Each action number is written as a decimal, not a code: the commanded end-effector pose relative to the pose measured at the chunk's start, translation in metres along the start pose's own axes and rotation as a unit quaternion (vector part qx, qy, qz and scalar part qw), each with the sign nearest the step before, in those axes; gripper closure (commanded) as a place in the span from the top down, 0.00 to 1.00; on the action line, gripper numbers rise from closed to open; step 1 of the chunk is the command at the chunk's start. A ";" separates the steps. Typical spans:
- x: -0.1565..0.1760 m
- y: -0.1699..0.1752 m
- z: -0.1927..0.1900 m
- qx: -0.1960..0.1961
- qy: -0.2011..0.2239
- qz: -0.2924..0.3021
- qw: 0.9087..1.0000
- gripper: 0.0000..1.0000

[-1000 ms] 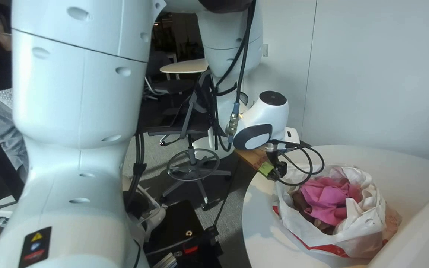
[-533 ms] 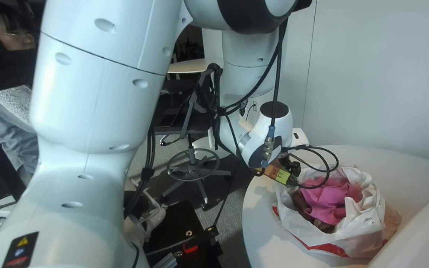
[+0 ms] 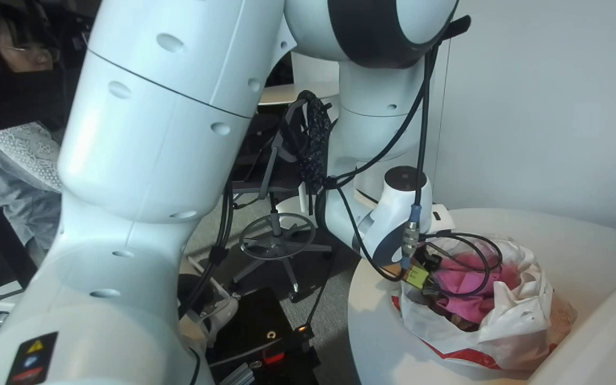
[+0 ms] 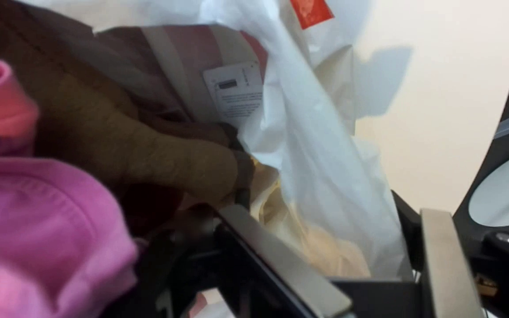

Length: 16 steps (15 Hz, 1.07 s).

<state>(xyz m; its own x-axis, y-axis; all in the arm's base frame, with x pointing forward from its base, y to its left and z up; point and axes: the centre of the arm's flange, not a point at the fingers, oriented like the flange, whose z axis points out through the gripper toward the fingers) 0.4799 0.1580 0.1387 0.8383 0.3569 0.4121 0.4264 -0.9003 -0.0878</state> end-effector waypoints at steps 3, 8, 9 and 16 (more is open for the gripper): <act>0.015 -0.001 -0.003 -0.004 -0.015 0.060 0.998 0.29; 0.035 0.034 0.003 -0.024 -0.090 0.175 0.980 0.11; 0.043 0.045 0.002 -0.024 -0.108 0.201 0.973 0.14; 0.107 0.108 -0.051 0.070 -0.220 0.342 0.911 0.16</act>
<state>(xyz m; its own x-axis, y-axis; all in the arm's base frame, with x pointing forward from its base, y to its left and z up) 0.5629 0.1043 0.1718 0.9890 -0.1219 -0.0839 -0.1389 -0.9601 -0.2428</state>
